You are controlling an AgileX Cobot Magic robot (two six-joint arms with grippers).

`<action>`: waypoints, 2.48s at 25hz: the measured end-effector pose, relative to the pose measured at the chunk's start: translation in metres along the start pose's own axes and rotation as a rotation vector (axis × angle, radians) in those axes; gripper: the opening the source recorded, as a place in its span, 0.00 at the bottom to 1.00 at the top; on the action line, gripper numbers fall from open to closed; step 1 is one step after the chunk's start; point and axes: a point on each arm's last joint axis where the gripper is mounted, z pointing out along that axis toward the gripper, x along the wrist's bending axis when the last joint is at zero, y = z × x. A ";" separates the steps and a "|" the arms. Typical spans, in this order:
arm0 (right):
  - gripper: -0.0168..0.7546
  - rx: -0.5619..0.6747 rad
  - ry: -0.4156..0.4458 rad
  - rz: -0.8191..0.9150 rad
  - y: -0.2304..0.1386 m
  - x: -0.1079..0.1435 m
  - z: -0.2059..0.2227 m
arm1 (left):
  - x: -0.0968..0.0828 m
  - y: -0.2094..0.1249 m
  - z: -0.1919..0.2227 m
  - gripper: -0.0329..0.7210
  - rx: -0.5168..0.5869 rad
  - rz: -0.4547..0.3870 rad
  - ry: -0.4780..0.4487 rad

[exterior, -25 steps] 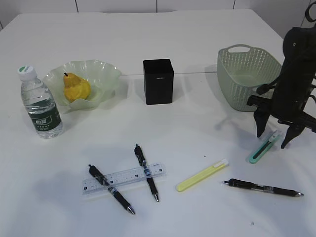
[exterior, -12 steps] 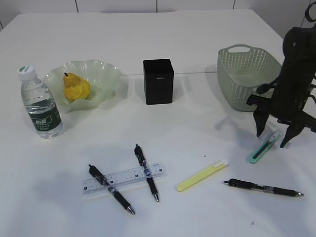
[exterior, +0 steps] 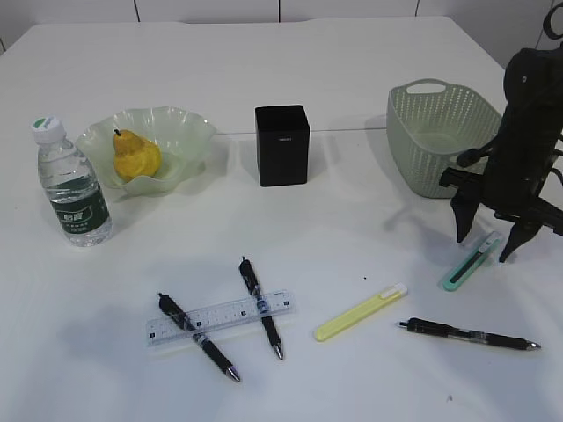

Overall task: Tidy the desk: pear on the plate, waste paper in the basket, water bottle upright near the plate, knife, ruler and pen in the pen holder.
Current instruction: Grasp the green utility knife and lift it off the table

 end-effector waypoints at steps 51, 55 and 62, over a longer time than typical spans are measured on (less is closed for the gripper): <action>0.39 0.009 -0.018 -0.003 0.001 0.000 0.010 | 0.000 0.000 0.000 0.67 0.000 0.000 0.000; 0.39 0.009 -0.018 -0.003 0.002 0.000 0.011 | 0.000 0.000 0.000 0.67 0.000 0.000 0.000; 0.39 0.006 -0.015 -0.002 0.002 0.001 0.013 | 0.000 0.000 0.000 0.67 0.000 0.000 0.000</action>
